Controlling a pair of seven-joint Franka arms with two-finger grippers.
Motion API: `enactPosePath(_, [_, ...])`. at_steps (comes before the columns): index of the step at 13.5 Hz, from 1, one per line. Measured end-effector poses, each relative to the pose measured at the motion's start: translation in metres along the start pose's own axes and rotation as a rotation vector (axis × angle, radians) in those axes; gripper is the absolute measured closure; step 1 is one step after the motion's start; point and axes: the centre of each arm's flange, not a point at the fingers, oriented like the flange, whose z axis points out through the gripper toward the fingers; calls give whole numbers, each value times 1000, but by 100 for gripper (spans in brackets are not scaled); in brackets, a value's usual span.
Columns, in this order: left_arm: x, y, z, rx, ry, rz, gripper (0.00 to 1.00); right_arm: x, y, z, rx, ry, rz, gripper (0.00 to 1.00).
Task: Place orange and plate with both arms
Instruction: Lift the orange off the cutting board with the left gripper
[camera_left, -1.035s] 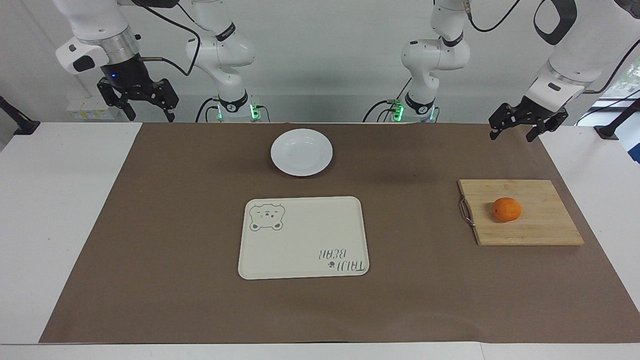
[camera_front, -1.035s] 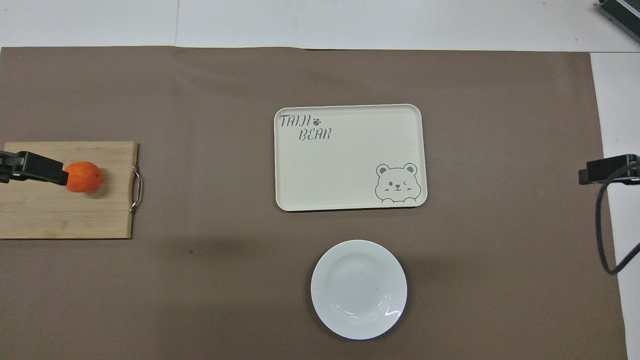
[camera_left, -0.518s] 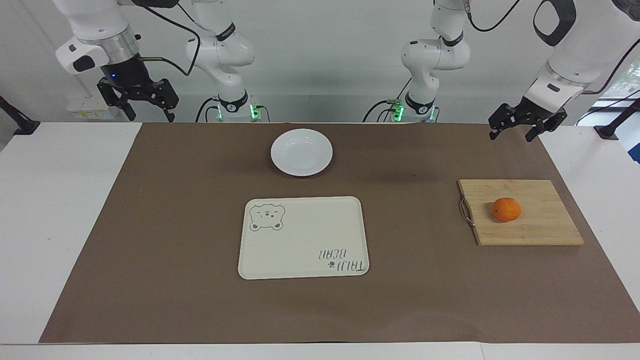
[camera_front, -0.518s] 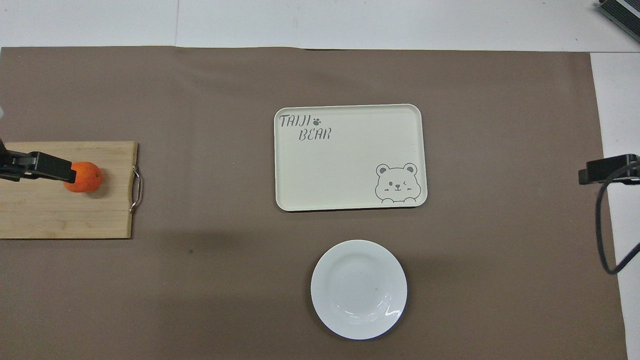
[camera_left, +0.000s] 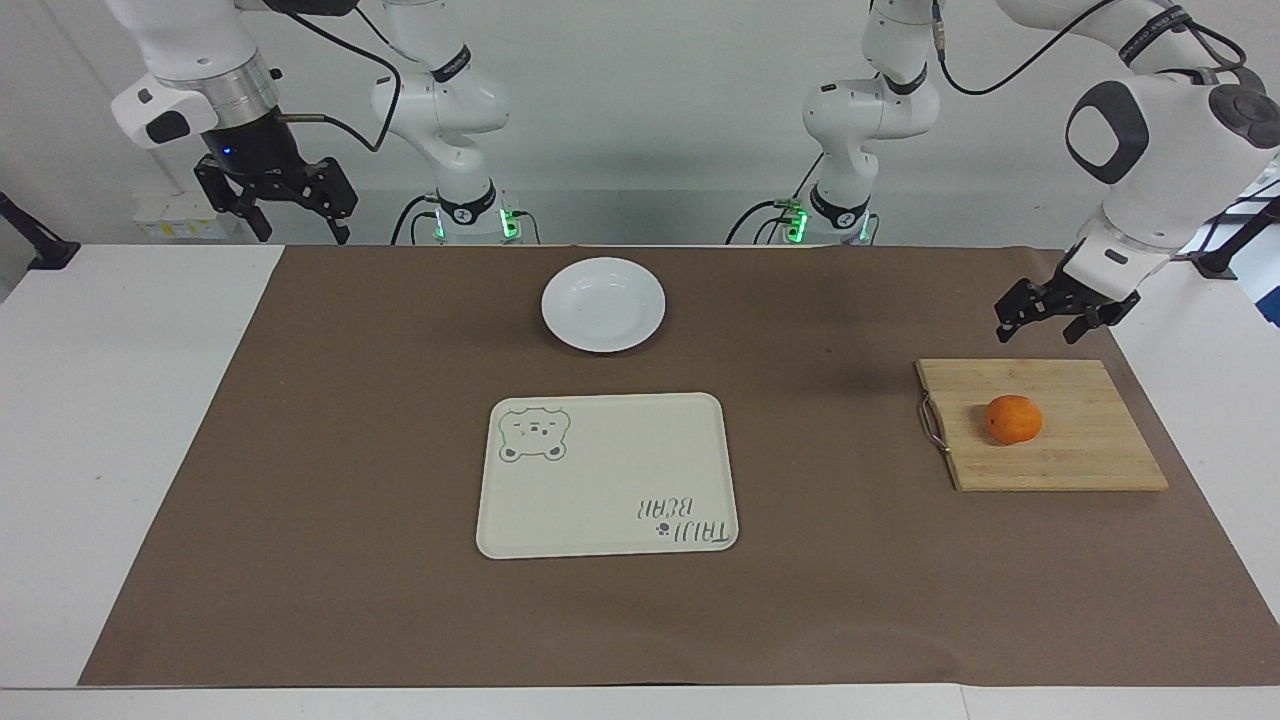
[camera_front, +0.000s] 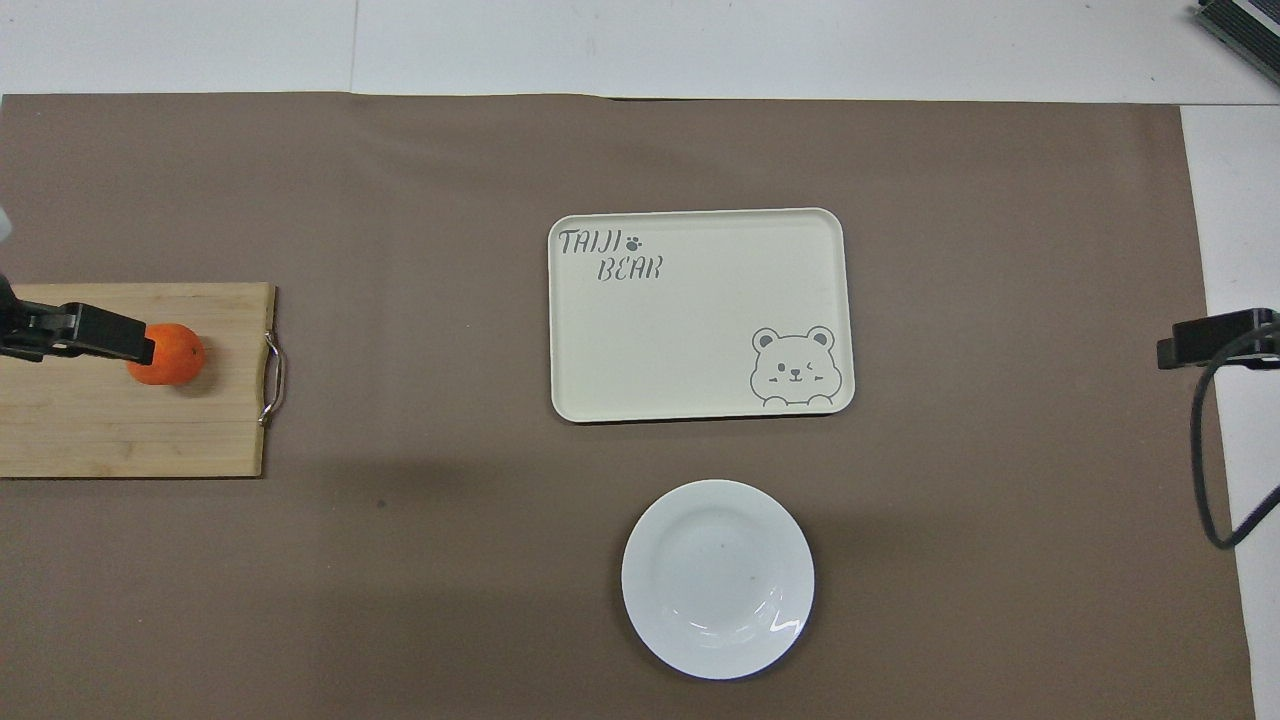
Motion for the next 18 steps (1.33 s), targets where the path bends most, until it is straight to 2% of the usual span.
enactPosePath(7, [15,-28,102,9,-9,99,0,0,0,0,0,0,0,0])
enactPosePath(11, [25,-47,146,25,13,116,0,0,0,0,0,0,0,0])
enactPosePath(14, [17,-57,175,20,-6,109,0,0,0,0,0,0,0,0])
enactPosePath(15, [16,-54,179,17,-8,84,8,0,0,0,0,0,0,0])
enactPosePath(16, [17,-49,180,16,-7,45,22,0,0,0,0,0,0,0])
enactPosePath(18, [20,-42,178,16,0,-15,25,0,0,0,0,0,0,0])
